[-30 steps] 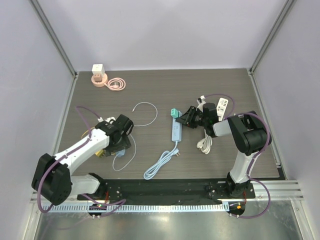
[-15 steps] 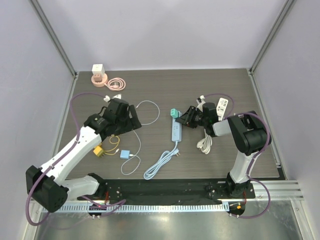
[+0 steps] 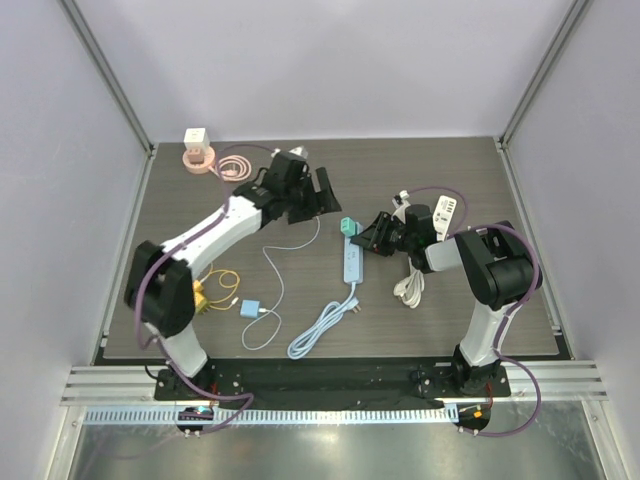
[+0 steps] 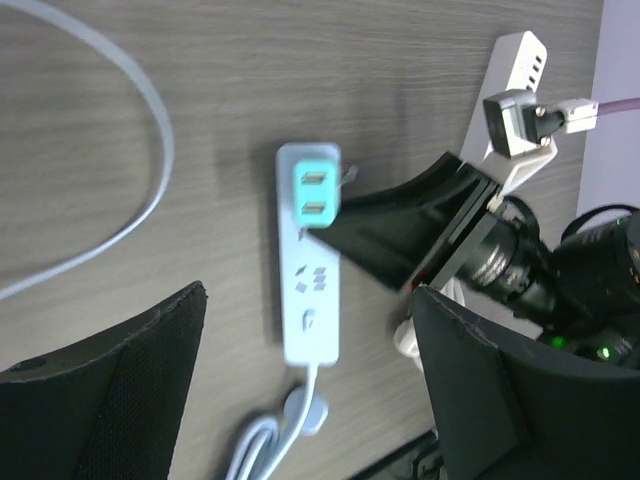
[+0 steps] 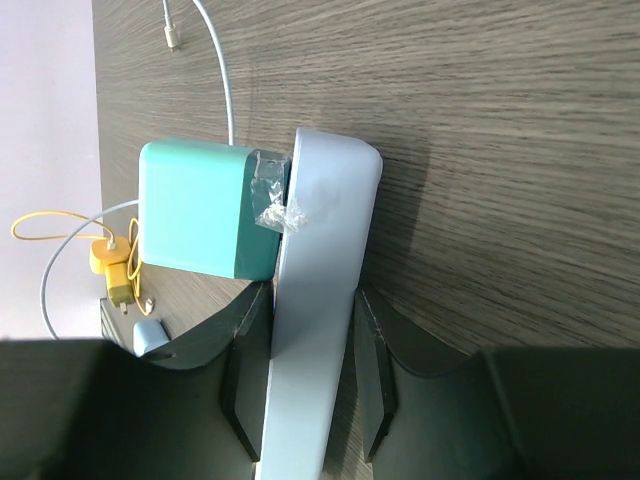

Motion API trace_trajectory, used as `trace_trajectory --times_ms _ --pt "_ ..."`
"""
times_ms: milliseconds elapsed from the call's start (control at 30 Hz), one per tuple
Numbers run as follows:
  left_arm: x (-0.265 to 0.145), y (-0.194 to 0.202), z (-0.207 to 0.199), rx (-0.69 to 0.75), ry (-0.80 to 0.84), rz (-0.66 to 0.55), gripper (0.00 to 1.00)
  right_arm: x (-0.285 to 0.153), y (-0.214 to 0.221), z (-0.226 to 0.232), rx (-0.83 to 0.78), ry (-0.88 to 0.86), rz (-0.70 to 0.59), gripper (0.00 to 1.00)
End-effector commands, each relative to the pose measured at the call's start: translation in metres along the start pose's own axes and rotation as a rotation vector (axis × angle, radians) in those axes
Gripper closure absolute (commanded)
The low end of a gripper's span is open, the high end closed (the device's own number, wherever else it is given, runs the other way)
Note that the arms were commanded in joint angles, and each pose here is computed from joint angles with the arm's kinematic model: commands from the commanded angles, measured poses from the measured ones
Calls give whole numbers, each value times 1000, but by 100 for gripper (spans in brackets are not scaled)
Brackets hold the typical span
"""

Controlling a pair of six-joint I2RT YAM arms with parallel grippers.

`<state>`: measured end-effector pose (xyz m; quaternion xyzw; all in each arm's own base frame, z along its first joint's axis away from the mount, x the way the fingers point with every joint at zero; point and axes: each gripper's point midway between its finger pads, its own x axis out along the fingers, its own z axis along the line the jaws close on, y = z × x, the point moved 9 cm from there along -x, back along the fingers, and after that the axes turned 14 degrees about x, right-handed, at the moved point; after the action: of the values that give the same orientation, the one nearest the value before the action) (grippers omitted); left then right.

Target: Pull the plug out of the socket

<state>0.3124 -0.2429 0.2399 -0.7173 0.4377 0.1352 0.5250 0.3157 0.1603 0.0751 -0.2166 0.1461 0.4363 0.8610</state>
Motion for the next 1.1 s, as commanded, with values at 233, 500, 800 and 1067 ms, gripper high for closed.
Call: trace_trajectory --times_ms 233,500,800,1067 --pt "75 -9 -23 129 27 17 26 1 -3 -10 -71 36 1 97" --pt "102 12 -21 128 29 79 32 3 -1 -11 -60 29 12 97" --pt "121 19 -18 114 33 97 48 2 -1 -11 -66 30 13 96" --pt "123 19 -18 106 45 94 92 2 -1 -9 -66 24 21 82"
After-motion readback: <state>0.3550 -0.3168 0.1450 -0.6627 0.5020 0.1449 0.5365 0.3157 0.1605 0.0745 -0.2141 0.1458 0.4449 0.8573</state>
